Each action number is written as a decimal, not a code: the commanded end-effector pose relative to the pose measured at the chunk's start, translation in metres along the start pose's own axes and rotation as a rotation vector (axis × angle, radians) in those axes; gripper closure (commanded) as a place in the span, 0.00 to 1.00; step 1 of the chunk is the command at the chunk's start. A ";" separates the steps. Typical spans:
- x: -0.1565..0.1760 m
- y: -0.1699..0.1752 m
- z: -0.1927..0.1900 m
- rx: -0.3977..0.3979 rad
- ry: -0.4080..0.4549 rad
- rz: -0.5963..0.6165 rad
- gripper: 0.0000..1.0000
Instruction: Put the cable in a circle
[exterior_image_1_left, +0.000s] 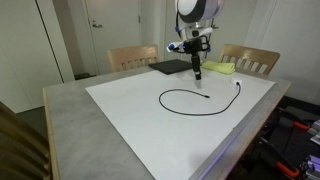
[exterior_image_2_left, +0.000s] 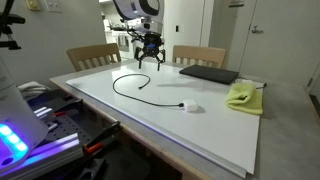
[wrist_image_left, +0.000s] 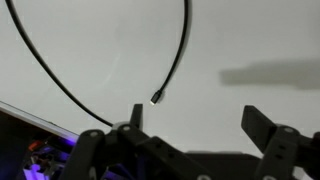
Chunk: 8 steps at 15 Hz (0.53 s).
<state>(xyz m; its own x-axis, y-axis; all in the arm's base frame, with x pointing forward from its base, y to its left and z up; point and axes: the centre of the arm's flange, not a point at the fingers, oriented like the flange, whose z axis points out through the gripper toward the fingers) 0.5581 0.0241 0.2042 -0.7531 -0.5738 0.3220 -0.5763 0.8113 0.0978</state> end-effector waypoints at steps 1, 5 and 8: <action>0.013 -0.011 0.001 0.003 0.022 -0.201 0.00; 0.036 -0.030 0.012 0.078 0.067 -0.417 0.00; 0.028 -0.037 0.014 0.085 0.102 -0.428 0.00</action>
<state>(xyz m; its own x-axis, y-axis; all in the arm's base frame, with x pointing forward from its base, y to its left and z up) 0.5539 -0.0242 0.1966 -0.4039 -0.8404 0.3614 -0.8588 0.4844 0.1667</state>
